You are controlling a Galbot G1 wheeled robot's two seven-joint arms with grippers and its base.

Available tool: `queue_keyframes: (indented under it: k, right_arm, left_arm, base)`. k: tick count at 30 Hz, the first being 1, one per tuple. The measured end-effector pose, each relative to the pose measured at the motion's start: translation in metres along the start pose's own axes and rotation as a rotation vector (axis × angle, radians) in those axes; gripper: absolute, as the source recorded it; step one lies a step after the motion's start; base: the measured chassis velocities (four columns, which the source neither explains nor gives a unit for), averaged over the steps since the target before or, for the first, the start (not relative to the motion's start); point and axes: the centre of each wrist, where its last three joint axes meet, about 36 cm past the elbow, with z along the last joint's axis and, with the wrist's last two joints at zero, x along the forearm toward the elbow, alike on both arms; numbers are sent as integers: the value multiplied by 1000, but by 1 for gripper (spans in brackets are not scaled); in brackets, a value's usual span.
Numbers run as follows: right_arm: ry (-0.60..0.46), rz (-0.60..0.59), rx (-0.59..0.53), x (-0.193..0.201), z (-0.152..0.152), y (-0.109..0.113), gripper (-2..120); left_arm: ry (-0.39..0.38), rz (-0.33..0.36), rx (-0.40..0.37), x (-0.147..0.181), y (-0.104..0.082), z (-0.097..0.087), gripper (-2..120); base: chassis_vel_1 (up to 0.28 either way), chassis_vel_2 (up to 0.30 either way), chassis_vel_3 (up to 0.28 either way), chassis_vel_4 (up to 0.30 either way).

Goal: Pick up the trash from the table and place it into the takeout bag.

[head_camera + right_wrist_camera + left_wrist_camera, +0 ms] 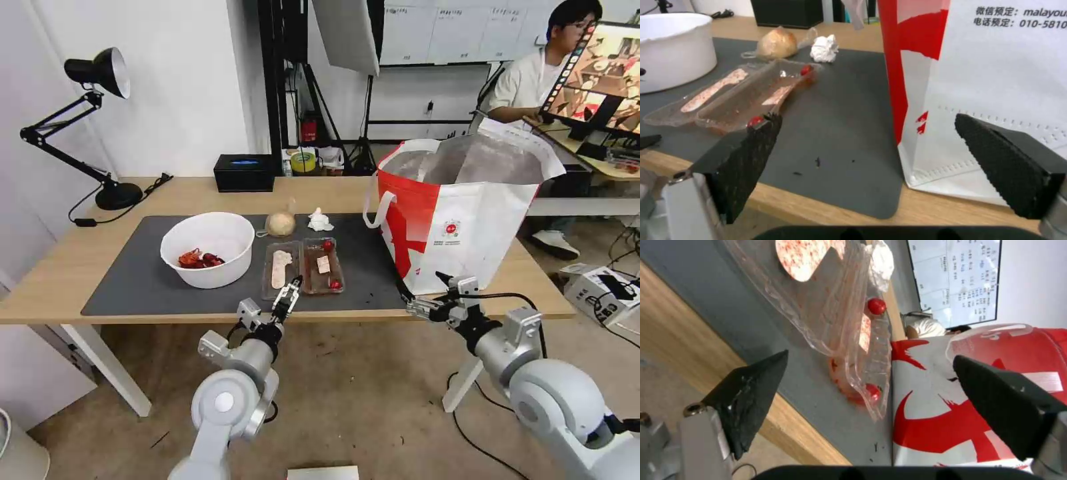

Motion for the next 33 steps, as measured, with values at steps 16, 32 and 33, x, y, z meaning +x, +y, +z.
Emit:
queue_keyframes:
  k: [16,32,33]
  right_arm:
    - [8,8,4,-2,2,-4,100]
    - [10,13,3,-2,3,-5,100]
    - [10,13,4,-2,3,-5,100]
  left_arm:
    - [5,20,11,-21,-6,4,100]
    - [-43,51,9,-21,-10,-12,100]
    - [-49,61,8,-20,-12,-13,100]
  base:
    - [0,0,0,0]
    - [0,0,0,0]
    - [0,0,0,0]
